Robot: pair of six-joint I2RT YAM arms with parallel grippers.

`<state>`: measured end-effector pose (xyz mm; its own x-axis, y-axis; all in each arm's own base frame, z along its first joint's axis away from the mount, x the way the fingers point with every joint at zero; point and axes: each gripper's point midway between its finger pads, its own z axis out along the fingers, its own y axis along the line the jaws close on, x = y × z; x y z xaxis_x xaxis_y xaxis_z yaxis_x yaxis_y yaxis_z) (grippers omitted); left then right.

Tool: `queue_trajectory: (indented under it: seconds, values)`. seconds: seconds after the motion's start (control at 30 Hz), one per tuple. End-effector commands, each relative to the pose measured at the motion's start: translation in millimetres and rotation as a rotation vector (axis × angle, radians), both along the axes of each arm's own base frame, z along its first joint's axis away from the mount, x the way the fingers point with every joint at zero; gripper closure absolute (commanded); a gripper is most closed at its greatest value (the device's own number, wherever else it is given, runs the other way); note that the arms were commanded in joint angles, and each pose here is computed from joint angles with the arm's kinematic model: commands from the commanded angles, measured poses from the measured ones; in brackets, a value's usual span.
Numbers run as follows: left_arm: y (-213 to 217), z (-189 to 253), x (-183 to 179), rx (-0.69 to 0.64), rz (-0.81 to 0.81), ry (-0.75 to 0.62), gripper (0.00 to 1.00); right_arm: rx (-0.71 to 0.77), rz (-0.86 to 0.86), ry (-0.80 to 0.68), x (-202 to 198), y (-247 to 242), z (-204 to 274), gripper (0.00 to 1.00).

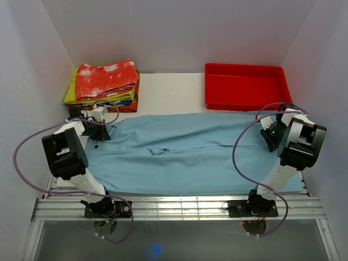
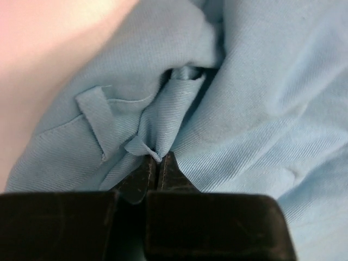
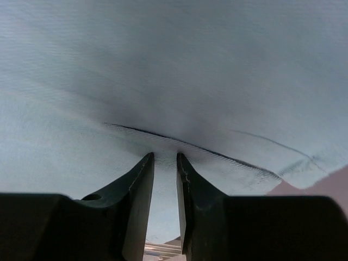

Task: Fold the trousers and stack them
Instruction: Flatten the trousers out

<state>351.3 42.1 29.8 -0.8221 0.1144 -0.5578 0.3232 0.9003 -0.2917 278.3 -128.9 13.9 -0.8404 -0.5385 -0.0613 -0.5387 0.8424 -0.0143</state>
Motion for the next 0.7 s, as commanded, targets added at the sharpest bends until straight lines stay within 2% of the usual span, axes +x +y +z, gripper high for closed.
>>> queue_trajectory:
  seconds: [0.0,0.03,0.07,0.1,0.2,0.4,0.5,0.67]
  values:
    - [1.6,26.3,-25.2,0.113,-0.030,-0.109,1.00,-0.156,-0.017,-0.078,38.1,-49.9,-18.4,0.71]
    - [-0.5,30.0,-29.4,0.121,-0.037,-0.127,1.00,-0.143,-0.018,-0.079,41.0,-48.0,-17.4,0.71]
    - [-2.7,37.3,-36.0,0.137,-0.057,-0.153,0.85,-0.105,-0.016,-0.089,47.4,-41.5,-10.9,0.71]
    - [-3.9,42.3,-37.6,0.144,-0.067,-0.167,0.77,-0.085,-0.026,-0.090,48.6,-37.8,-8.1,0.70]
    - [0.1,62.9,-36.0,0.177,-0.058,-0.206,0.61,-0.031,-0.022,-0.096,48.0,-24.5,3.8,0.68]
    - [8.5,102.9,-13.4,0.166,-0.021,-0.257,0.63,0.044,-0.001,-0.173,47.7,-4.6,35.5,0.66]
    - [15.6,102.1,-4.2,0.160,0.012,-0.222,0.63,0.094,0.007,-0.227,51.2,6.7,51.1,0.65]
    - [23.3,70.3,6.0,0.123,0.068,-0.116,0.66,0.170,0.013,-0.273,60.6,29.7,62.0,0.65]
